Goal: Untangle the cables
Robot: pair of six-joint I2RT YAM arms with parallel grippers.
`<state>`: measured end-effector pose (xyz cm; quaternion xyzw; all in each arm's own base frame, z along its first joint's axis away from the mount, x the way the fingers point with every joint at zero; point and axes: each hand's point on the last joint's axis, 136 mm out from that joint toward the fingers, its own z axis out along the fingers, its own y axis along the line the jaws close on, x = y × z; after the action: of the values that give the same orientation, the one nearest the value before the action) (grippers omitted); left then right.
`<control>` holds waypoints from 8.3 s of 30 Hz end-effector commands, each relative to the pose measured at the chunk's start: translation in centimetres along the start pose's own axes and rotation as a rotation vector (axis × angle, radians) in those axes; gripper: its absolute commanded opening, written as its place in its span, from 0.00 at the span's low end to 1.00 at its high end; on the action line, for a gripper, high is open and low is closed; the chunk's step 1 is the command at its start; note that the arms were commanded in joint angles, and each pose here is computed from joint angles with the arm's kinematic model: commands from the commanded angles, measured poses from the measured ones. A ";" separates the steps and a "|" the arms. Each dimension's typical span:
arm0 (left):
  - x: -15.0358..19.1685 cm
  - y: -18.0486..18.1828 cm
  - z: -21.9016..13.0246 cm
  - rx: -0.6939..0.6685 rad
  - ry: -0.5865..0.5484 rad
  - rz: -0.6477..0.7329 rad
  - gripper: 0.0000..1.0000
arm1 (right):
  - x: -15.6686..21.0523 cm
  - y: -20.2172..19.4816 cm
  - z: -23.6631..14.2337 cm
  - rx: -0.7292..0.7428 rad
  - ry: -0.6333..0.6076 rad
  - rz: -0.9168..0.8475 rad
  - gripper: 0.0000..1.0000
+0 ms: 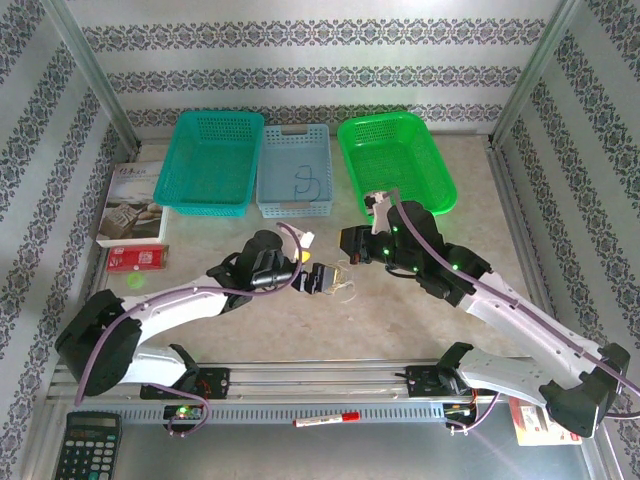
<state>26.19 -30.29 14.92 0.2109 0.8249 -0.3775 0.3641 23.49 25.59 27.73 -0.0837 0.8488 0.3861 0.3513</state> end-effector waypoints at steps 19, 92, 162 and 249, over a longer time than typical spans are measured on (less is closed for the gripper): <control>3.5 1.4 3.4 0.026 0.006 -0.012 0.59 | -5.9 7.4 -3.0 -0.203 -0.123 -0.029 0.00; 0.0 0.9 -0.9 -0.058 -0.104 0.088 0.71 | -21.0 21.7 -13.0 -0.589 -0.465 -0.116 0.00; -11.5 2.9 -15.3 -0.344 -0.544 -0.087 1.00 | -17.1 -13.2 31.0 0.014 0.033 0.013 0.17; -7.4 4.2 -9.0 -0.328 -0.217 -0.243 1.00 | 20.6 -6.2 7.8 0.051 0.512 0.004 0.57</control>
<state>29.03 -21.58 21.84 0.0077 0.8524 -0.3082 0.4223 15.06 28.85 6.61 -0.1675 0.9227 0.3245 0.1236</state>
